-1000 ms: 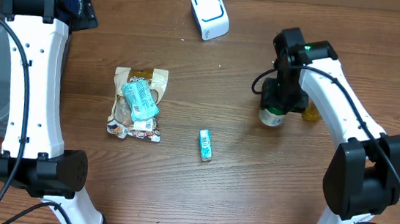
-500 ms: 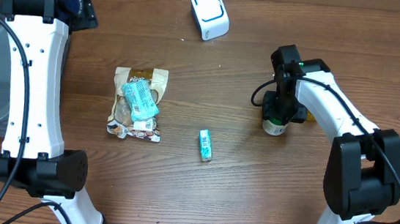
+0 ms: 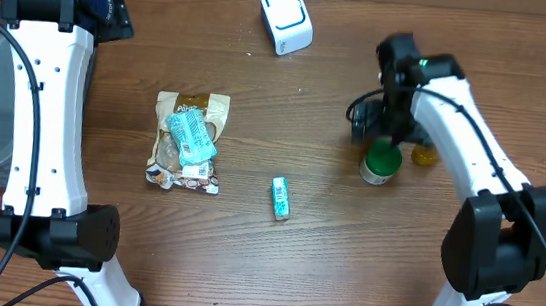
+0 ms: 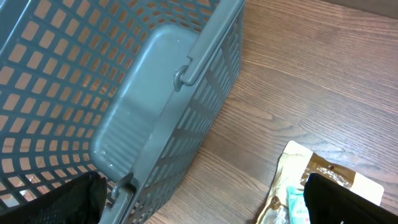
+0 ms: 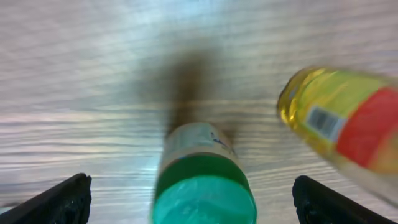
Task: Scan the item barcode
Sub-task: 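Open the right gripper and move it left over the Kleenex pack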
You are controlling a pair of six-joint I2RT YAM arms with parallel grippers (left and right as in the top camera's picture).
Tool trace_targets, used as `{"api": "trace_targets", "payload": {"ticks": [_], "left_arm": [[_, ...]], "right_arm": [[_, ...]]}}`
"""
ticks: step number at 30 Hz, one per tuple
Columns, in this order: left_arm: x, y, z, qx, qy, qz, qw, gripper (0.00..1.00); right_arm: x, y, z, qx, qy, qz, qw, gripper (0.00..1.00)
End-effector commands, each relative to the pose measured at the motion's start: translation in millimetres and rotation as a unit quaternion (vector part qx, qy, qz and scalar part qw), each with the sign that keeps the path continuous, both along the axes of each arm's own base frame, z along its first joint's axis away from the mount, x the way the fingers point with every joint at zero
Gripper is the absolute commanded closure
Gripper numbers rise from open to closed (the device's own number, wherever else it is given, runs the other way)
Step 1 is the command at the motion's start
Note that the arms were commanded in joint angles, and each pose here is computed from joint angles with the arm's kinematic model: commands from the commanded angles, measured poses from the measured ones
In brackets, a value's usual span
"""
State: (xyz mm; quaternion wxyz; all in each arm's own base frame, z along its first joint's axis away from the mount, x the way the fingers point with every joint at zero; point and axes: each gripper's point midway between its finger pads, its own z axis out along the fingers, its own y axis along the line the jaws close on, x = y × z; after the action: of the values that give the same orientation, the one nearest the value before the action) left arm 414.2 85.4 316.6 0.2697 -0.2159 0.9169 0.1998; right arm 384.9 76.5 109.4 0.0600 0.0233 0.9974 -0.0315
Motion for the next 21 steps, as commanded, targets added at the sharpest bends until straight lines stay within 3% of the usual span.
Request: {"api": "trace_targets", "payload": {"ticks": [1,12,17,21], "left_arm": [[0,-1,8,0.002,-0.009,-0.008,1.000,0.01],[0,-1,8,0.002,-0.009,-0.008,1.000,0.01],[0,-1,8,0.002,-0.009,-0.008,1.000,0.00],[0,-1,8,0.002,-0.009,-0.008,1.000,0.00]], "right_arm": [[16,25,38,0.059,-0.037,0.014,0.997,0.00],[-3,97,60,0.221,-0.002,0.061,0.973,0.00],[-20,102,56,0.221,0.030,0.065,0.973,0.12],[-32,110,47,0.216,0.049,0.075,0.972,0.15]]}}
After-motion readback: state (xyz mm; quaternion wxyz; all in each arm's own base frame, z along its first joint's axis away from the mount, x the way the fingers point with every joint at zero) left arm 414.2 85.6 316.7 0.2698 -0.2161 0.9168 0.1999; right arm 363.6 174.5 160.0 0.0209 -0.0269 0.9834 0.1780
